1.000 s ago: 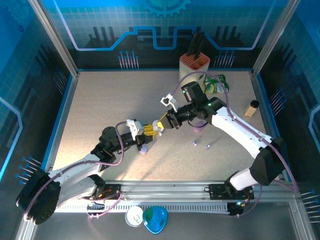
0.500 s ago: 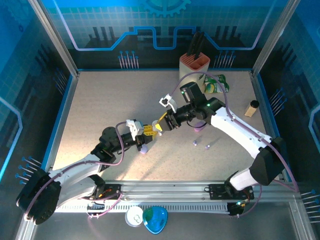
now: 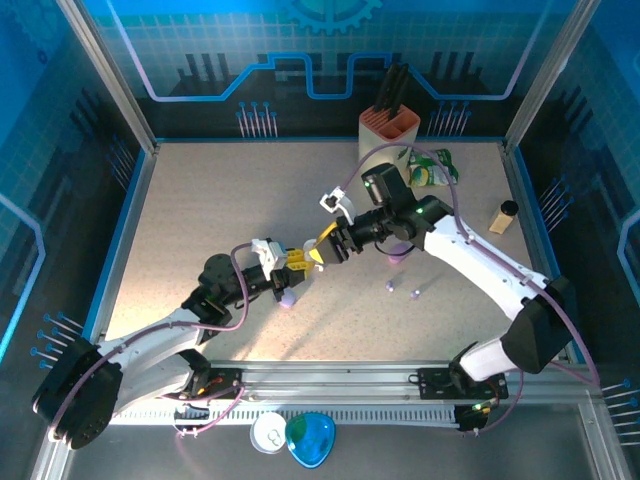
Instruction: Insert wireless bluetooth earbuds into charging case
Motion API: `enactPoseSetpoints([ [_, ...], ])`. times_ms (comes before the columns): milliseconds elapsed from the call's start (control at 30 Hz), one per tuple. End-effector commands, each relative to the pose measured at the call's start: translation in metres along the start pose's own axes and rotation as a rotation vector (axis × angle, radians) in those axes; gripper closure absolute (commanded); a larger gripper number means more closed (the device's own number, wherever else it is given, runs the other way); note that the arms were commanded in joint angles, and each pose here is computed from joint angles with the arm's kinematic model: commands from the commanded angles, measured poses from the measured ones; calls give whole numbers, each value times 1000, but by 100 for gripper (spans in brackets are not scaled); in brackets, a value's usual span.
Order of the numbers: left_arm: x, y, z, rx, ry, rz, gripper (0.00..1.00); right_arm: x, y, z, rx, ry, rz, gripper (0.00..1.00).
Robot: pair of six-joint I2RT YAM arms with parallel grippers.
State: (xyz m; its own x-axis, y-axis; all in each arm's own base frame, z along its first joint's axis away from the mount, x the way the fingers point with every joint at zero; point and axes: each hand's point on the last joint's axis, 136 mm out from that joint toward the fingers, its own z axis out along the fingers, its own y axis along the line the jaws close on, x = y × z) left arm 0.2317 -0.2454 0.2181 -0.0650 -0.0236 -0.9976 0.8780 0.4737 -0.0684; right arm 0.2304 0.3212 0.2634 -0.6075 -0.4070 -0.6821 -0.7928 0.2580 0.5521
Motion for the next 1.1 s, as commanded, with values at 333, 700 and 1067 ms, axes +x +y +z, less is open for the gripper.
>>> enactPoseSetpoints([
  [333, -11, -3, -2, 13, -47, 25, 99, 10, -10, -11, 51, -10, 50, 76],
  [700, -16, -4, 0, 25, -54, 29, 99, 10, -9, 1, 32, 20, 36, 92],
  [1067, -14, -5, -1, 23, -50, 27, 99, 3, -9, 7, 20, 24, 26, 94],
])
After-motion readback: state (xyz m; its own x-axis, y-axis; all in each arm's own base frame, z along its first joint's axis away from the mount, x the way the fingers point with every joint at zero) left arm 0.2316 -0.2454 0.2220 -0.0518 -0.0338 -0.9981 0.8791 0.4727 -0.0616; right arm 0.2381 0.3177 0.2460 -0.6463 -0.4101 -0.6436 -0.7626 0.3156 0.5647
